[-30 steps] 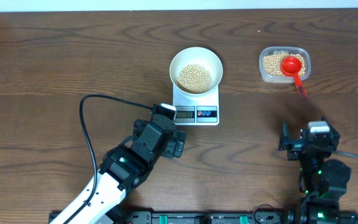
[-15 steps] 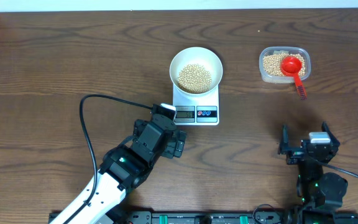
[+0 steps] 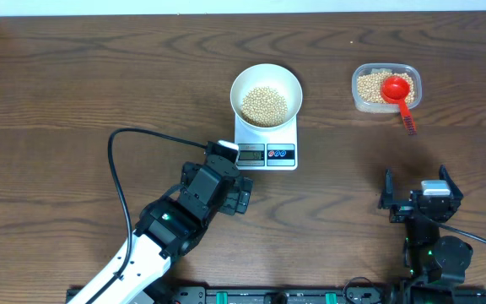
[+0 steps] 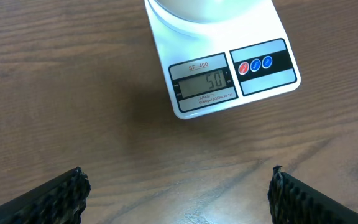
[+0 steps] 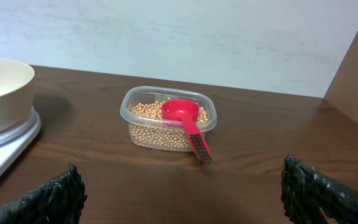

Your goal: Scoop item into bowl and weigh 50g on scale

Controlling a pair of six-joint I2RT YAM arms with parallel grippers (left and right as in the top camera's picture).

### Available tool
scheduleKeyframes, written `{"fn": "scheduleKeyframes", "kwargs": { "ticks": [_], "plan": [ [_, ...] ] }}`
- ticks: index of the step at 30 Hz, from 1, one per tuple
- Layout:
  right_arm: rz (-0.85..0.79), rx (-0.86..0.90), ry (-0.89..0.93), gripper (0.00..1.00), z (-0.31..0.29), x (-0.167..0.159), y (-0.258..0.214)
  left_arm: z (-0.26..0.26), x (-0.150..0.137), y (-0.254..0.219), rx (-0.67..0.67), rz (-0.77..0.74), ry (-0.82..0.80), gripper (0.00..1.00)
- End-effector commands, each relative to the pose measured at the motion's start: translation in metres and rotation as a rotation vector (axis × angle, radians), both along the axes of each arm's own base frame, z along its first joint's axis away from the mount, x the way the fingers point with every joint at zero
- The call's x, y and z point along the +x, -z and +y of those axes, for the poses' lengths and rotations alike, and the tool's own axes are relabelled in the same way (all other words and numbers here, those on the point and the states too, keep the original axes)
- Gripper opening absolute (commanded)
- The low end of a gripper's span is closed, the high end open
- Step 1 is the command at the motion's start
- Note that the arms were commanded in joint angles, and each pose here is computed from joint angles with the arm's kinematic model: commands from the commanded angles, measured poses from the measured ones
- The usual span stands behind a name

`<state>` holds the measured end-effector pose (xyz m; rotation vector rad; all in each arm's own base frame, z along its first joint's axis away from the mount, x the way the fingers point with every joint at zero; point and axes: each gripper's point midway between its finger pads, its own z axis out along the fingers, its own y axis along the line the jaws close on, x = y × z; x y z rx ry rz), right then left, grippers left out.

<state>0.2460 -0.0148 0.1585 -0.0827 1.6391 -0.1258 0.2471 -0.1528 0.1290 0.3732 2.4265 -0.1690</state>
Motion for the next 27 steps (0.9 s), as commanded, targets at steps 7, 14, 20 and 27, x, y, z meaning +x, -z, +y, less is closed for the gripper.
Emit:
{"fn": "scheduleKeyframes", "kwargs": {
  "ticks": [7, 14, 20, 27],
  "plan": [
    [-0.002, 0.010, 0.004, 0.99, 0.0001, -0.0003, 0.0002, 0.0000, 0.0015, -0.0026, 0.001, -0.009, -0.005, 0.94],
    [-0.002, 0.010, 0.005, 0.99, 0.0000, -0.0003, 0.0002, 0.0000, 0.0015, -0.0026, 0.001, -0.009, -0.005, 0.94],
    [-0.002, 0.010, 0.005, 0.99, 0.0000, -0.0003, 0.0002, 0.0008, 0.0004, -0.0016, 0.005, -0.004, -0.005, 0.94],
    [-0.001, 0.010, 0.005, 0.99, 0.0000, -0.0003, 0.0003, 0.0031, 0.0017, -0.0042, 0.005, -0.014, -0.011, 0.94]
  ]
}}
